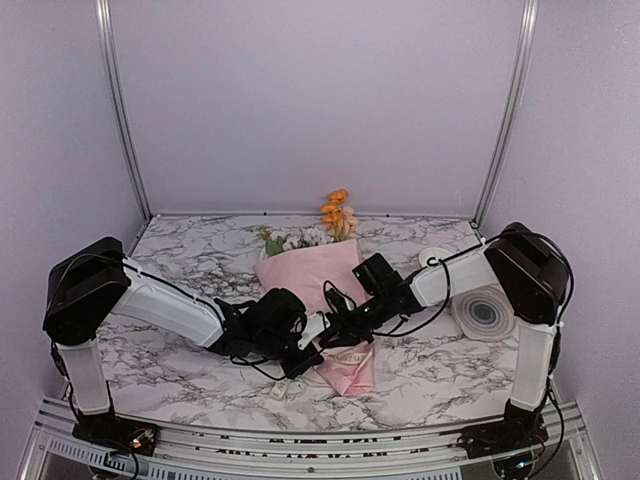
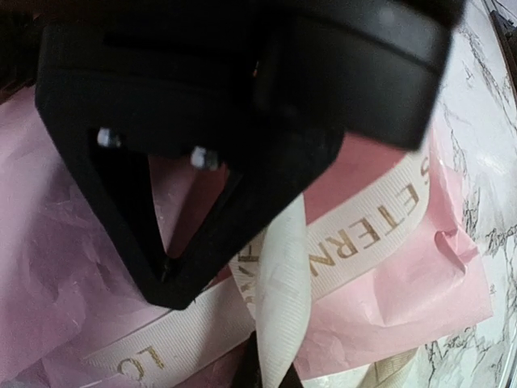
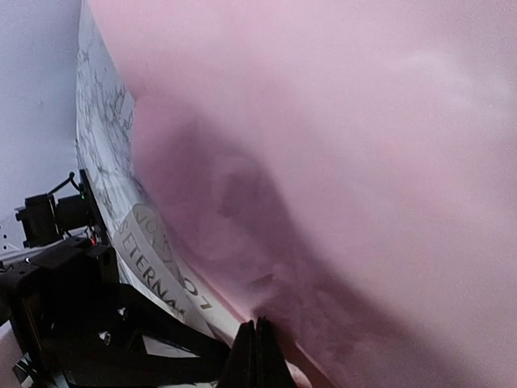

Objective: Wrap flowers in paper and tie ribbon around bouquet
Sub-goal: Cross the ribbon over the folded bouquet.

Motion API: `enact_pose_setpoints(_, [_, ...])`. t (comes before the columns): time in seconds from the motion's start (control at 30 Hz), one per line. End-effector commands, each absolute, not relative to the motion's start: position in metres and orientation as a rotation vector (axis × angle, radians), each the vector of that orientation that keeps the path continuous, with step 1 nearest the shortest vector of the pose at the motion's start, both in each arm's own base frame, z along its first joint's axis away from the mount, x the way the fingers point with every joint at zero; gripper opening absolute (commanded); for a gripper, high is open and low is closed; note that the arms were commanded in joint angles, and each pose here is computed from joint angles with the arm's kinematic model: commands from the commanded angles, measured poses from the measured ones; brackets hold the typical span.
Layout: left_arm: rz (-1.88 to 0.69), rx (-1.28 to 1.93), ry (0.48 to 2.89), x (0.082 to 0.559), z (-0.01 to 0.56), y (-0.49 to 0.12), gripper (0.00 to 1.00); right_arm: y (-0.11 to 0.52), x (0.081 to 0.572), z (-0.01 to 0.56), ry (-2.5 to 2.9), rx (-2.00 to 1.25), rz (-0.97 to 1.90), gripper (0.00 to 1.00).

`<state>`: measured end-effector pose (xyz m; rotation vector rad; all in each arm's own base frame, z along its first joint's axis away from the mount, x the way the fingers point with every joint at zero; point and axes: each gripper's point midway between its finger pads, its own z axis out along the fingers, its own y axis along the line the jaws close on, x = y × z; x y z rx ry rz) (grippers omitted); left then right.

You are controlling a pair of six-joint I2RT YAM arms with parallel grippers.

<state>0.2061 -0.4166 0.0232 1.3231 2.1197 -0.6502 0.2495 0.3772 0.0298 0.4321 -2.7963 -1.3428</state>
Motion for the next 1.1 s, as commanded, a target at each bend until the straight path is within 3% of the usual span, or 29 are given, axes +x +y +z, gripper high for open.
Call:
enact_pose_setpoints(0.0, [-0.642, 1.317, 2.124, 0.205, 0.022, -0.414, 0.0, 0.374, 0.278, 0.075, -2.797, 0.354, -1.605, 0.0])
enact_pose_setpoints(0.3, [-0.64, 1.324, 2.118, 0.205, 0.022, -0.413, 0.0, 0.35, 0.306, 0.098, -2.915, 0.288, -1.679, 0.0])
enact_pose_setpoints(0.6, [-0.643, 1.293, 2.077, 0.21, 0.044, -0.418, 0.01, 0.323, 0.291, 0.06, -3.017, 0.366, -1.282, 0.03])
enact_pose_setpoints(0.67, [-0.671, 1.328, 2.04, 0.201, 0.055, -0.423, 0.06, 0.32, 0.289, 0.052, -3.011, 0.372, -1.239, 0.03])
enact_pose_setpoints(0.87, [-0.647, 1.519, 2.095, 0.175, 0.039, -0.42, 0.37, 0.316, 0.29, 0.042, -3.031, 0.376, -1.183, 0.03])
enact_pose_setpoints(1.07, [-0.801, 1.61, 1.952, 0.15, 0.095, -0.42, 0.65, 0.314, 0.288, 0.034, -3.027, 0.387, -1.159, 0.03])
